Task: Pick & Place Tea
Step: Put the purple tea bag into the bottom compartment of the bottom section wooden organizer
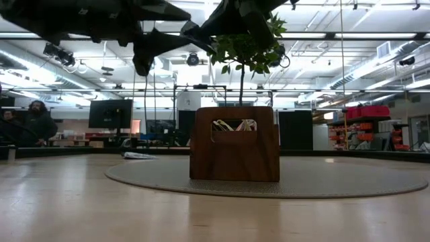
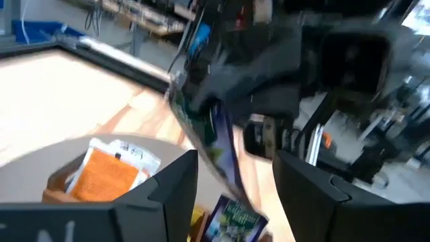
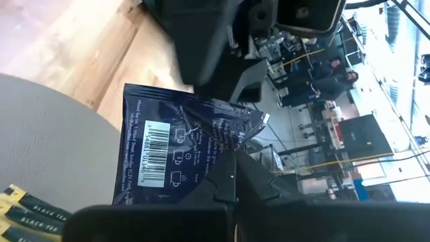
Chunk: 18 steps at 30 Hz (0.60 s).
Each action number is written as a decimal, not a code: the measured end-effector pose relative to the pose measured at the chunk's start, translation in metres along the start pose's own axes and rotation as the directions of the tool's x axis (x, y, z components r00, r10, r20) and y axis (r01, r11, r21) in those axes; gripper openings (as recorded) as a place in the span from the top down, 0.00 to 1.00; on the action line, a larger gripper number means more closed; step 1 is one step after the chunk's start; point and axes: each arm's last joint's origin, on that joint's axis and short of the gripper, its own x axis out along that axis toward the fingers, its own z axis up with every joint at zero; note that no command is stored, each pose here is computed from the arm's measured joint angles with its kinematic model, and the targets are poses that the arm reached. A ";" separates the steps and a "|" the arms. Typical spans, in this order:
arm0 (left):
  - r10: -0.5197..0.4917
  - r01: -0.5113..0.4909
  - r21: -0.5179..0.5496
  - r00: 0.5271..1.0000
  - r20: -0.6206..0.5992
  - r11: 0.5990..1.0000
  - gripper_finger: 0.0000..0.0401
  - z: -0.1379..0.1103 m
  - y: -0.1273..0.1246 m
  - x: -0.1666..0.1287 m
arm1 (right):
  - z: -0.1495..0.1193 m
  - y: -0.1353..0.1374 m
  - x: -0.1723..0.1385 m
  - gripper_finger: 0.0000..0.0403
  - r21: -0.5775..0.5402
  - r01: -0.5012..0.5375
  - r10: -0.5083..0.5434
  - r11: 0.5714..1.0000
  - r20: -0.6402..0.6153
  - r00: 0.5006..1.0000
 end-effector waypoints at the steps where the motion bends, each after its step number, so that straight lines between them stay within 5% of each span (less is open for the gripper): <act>1: 0.009 -0.009 0.008 1.000 -0.020 1.000 0.51 0.000 -0.001 0.003 | 0.000 0.000 0.000 1.00 0.004 -0.001 0.001 1.000 0.004 1.000; 8: 0.054 -0.049 0.044 0.993 -0.106 0.998 0.57 -0.001 -0.006 0.019 | 0.000 0.001 -0.001 1.00 -0.008 0.010 -0.010 1.000 -0.014 1.000; 18: 0.053 -0.046 0.075 0.993 -0.101 0.996 0.93 -0.001 -0.006 0.019 | 0.000 0.004 -0.003 1.00 -0.013 0.003 -0.003 1.000 -0.035 0.999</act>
